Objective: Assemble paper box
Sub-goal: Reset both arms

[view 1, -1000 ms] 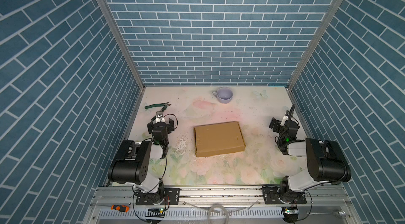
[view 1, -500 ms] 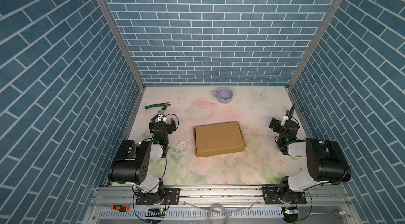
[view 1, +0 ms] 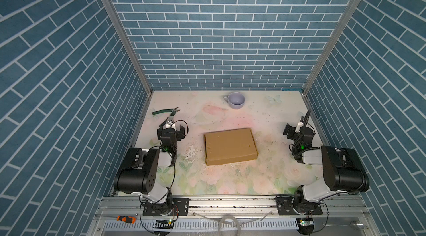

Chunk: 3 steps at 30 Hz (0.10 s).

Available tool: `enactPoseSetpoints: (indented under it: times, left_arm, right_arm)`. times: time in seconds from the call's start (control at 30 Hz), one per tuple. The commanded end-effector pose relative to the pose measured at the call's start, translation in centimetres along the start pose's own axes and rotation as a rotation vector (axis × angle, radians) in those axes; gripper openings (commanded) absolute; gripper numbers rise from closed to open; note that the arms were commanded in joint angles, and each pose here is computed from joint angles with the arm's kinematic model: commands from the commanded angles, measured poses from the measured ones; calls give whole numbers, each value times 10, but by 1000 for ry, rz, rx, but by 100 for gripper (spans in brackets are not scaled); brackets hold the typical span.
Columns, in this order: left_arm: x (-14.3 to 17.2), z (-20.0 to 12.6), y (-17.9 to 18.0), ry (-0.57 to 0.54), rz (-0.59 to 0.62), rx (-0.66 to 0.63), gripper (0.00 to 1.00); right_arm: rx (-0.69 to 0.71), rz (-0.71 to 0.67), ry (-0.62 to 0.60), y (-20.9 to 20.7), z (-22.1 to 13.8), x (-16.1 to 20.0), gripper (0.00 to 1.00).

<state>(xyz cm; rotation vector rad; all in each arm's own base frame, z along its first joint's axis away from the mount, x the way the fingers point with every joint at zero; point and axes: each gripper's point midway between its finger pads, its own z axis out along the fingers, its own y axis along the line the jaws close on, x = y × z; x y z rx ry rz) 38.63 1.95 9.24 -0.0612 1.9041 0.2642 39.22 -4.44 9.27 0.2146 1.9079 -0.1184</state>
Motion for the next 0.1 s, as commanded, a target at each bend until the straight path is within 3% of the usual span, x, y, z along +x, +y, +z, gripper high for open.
enactPoseSetpoints:
  times: [0.0, 0.07]
  left_arm:
    - [-7, 1, -7, -18, 29, 21, 100]
    - [-5, 1, -6, -7, 16, 35, 100]
  right_arm:
    - [8, -22, -6, -2, -4, 3, 99]
    - [8, -22, -6, -2, -4, 3, 99]
